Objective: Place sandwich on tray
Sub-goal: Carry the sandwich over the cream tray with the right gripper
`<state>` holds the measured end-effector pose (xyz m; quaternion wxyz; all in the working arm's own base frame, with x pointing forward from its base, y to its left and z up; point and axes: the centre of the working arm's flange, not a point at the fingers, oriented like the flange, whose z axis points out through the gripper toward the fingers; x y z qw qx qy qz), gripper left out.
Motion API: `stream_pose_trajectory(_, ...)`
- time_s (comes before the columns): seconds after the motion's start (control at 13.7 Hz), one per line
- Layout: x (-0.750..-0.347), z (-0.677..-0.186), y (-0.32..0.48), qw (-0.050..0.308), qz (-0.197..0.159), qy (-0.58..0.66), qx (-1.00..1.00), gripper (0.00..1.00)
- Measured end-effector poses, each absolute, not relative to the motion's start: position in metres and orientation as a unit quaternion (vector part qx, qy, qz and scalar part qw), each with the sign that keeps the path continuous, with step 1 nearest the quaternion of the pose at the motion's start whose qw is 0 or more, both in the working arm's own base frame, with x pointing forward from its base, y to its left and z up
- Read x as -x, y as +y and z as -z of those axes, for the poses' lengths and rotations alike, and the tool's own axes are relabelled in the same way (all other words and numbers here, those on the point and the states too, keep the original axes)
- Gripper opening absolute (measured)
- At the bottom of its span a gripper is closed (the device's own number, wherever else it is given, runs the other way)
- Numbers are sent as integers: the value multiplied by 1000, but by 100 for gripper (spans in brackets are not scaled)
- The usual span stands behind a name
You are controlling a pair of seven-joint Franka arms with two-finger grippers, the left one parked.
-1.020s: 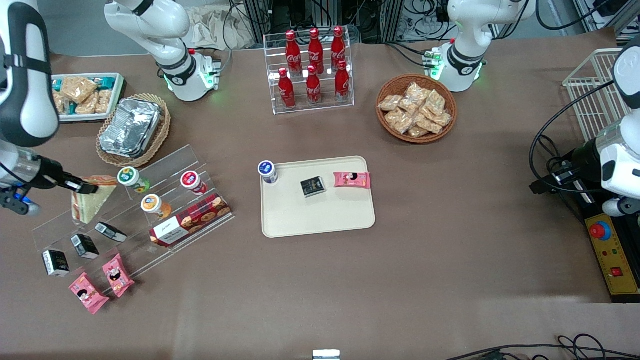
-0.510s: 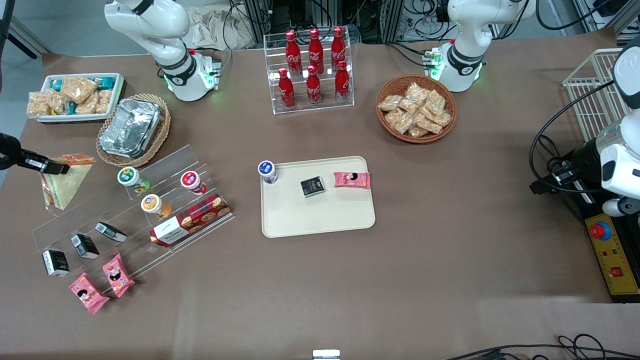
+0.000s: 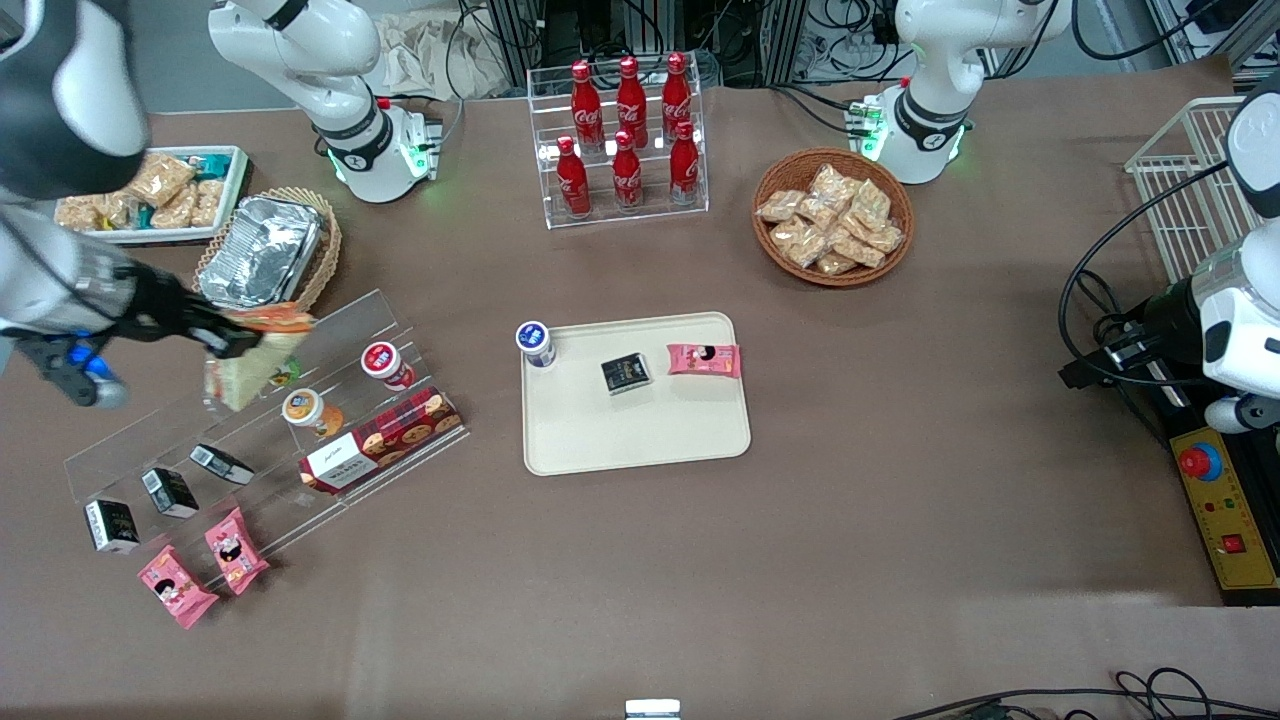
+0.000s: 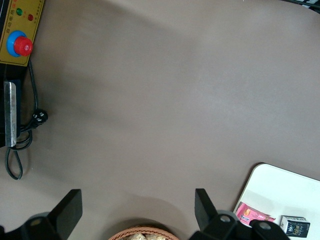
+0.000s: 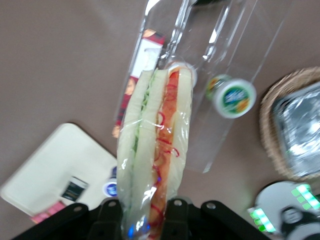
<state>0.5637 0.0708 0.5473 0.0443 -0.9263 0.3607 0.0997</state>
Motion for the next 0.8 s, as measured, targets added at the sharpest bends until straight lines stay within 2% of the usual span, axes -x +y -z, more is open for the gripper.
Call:
stream_pose_trajectory(0.36, -581, -494, 191, 50, -90, 456, 884, 22)
stream_pose_trajectory(0.8, -585, -420, 283, 52, -92, 509, 854, 22)
